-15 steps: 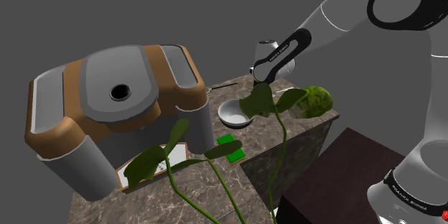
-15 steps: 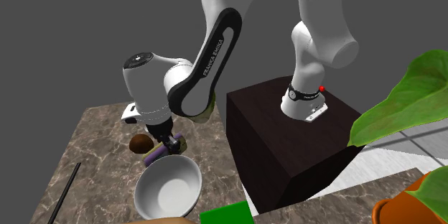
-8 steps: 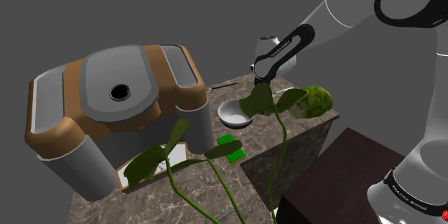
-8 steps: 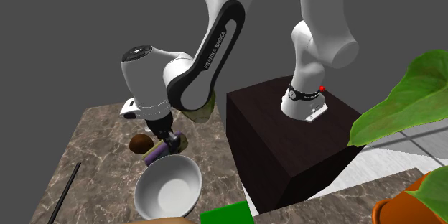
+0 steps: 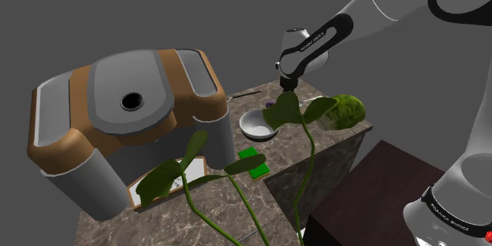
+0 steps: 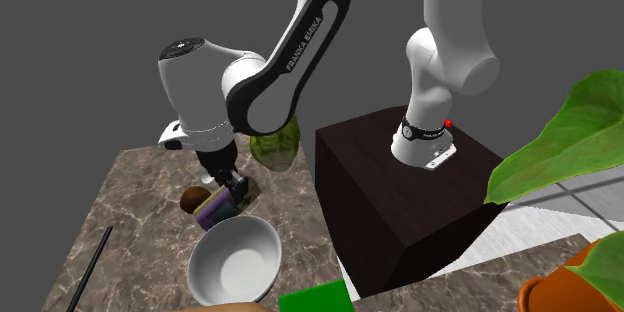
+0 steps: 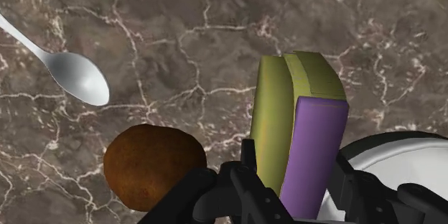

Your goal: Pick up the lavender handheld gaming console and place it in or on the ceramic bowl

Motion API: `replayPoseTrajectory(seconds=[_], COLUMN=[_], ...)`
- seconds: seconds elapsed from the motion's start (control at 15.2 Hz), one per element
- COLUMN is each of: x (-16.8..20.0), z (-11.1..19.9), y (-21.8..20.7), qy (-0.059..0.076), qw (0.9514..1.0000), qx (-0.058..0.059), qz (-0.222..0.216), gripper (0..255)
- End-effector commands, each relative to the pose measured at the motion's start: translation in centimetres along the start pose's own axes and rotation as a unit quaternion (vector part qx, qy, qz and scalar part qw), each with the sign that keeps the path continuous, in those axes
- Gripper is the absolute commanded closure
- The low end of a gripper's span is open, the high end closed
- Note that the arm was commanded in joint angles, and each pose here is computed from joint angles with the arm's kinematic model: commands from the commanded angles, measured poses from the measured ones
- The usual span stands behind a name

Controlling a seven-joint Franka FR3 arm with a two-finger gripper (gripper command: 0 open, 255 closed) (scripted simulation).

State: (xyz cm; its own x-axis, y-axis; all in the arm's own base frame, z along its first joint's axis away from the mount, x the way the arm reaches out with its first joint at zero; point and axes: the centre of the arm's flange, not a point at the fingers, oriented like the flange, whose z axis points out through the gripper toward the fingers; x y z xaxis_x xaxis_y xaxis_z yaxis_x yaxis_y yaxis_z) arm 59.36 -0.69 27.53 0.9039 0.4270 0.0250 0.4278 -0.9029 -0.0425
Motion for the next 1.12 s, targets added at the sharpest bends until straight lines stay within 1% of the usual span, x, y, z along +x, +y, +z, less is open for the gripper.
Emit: replayPoseTrajectory(seconds=[0.0,1.06], x=[0.2,0.4], z=[-1.1,-9.4], y=[-0.2,-0.6], qy=[0.0,0.0], qw=[1.0,1.0], qx=[0.0,0.0], qz=[-0.001,-0.001], gripper=[255,255])
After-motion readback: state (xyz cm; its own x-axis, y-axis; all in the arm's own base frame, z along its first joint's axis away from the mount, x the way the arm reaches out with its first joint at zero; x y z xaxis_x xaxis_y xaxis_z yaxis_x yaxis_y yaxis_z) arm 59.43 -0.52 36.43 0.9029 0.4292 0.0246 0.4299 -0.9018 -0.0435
